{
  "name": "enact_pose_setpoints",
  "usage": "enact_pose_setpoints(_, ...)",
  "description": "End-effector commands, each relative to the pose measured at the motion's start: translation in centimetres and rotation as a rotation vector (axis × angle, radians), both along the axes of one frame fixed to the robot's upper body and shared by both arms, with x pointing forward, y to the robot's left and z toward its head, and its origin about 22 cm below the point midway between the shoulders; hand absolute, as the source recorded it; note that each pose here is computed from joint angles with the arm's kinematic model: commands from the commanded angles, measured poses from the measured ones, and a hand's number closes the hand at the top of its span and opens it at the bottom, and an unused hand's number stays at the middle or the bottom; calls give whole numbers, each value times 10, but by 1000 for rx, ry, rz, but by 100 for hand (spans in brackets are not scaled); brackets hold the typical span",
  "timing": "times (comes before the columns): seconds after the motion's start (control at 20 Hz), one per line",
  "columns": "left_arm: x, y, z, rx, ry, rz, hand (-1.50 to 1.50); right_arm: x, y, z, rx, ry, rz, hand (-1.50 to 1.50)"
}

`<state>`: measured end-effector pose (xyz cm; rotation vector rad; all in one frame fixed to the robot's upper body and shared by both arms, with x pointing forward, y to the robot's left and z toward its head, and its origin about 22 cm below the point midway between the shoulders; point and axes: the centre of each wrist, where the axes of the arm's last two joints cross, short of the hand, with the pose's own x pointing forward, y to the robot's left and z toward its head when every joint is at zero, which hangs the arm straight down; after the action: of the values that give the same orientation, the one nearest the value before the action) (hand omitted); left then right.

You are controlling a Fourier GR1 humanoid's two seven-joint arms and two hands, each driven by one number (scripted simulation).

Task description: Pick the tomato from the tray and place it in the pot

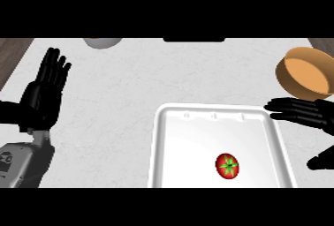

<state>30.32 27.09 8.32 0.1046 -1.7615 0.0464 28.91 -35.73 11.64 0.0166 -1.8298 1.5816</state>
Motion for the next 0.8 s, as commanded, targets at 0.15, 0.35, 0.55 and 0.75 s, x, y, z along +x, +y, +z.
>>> enact_pose_setpoints(0.15, -16, -7, -7, 16, 5, 6, 0, -17, 54, 5, -164, 37, 36, -150)
enact_pose_setpoints(0.35, 0, -4, 0, 4, -2, 6, 0, -21, 53, -24, -214, 83, -1, -150)
enact_pose_setpoints(0.55, 12, 7, 12, -3, 4, -5, 0, -21, 73, -28, -242, 124, 13, -150)
enact_pose_setpoints(0.75, -12, 17, -9, -13, 17, 7, 0, -35, 81, -48, -250, 124, 2, -150)
